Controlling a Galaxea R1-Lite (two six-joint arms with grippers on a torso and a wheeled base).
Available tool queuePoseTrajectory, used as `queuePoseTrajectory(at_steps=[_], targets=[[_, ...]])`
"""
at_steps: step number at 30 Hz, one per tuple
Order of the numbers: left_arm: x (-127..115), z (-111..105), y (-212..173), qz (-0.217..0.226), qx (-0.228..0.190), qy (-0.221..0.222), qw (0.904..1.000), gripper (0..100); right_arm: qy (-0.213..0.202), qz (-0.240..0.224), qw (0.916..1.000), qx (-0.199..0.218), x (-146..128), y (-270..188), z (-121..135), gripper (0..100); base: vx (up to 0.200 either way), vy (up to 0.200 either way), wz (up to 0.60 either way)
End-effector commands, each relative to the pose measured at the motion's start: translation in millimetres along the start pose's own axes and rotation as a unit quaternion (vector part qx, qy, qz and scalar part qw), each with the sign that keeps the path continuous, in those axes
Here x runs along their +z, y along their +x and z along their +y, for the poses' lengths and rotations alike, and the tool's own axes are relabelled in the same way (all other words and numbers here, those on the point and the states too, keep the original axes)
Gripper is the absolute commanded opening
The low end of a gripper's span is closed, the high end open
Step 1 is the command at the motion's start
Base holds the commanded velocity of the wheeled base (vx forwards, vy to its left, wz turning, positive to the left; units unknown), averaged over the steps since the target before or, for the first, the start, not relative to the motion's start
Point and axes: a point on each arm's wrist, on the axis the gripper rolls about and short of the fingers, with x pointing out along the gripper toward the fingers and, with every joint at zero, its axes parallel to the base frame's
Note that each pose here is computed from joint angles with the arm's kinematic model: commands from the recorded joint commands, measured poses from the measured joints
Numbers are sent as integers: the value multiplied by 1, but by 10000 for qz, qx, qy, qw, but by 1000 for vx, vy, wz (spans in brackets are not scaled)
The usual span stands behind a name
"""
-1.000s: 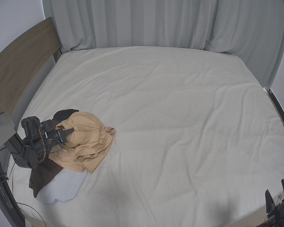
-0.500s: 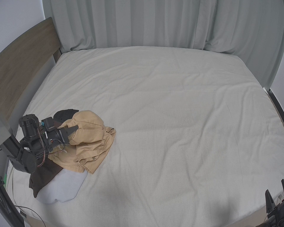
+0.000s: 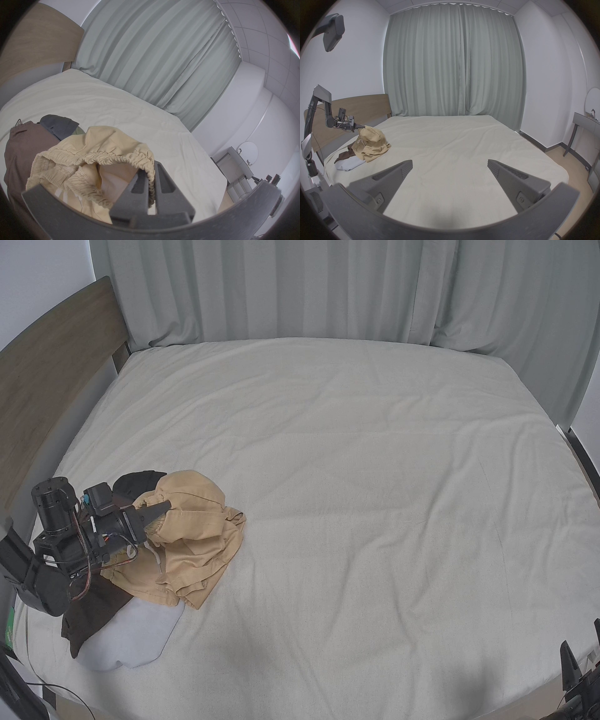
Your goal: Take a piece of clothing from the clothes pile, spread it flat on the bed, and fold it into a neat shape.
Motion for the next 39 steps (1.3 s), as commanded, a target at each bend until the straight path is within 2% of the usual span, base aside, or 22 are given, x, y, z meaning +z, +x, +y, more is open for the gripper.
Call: queuePoseTrajectory(at_steps=[1,8,13,17,18,21,25,28,32,33,34,39], targets=[[2,-17,-11,-33,-130,61,9999,0,-1,68,10000,2,-5,1,0,100,0,0,0],[-1,-29,-20,-2,-224,19,9997,0,-1,68,10000,2,-5,1,0,100,0,0,0],[2,-53,-32,-144,-335,-197,9991,0,-1,68,10000,2,-5,1,0,100,0,0,0],[5,-68,-33,-348,-298,-480,9978,0,-1,68,10000,2,-5,1,0,100,0,0,0],[7,-77,-35,-476,-297,-791,9953,0,-1,68,10000,2,-5,1,0,100,0,0,0],[8,-85,-36,-584,-282,-1185,9908,0,7,68,10000,2,-5,1,0,100,0,0,0],[7,-94,-40,-683,-266,-1437,9869,0,7,60,10000,-6,-5,1,0,100,0,0,0],[10,-104,-44,-883,-235,-1724,9808,0,7,60,10000,-6,-5,1,0,100,0,0,0],[16,-129,-55,-1383,-297,-2453,9591,0,7,68,10000,-6,-5,1,0,100,0,0,0],[16,-130,-56,-1394,-311,-2474,9583,0,7,60,10000,-6,-5,1,0,100,0,0,0],[18,-139,-61,-1568,-339,-2641,9511,0,7,60,10000,-6,-5,1,0,100,0,0,0],[18,-162,-71,-1945,-381,-3016,9326,0,7,68,10000,-6,-5,1,0,100,0,0,0]])
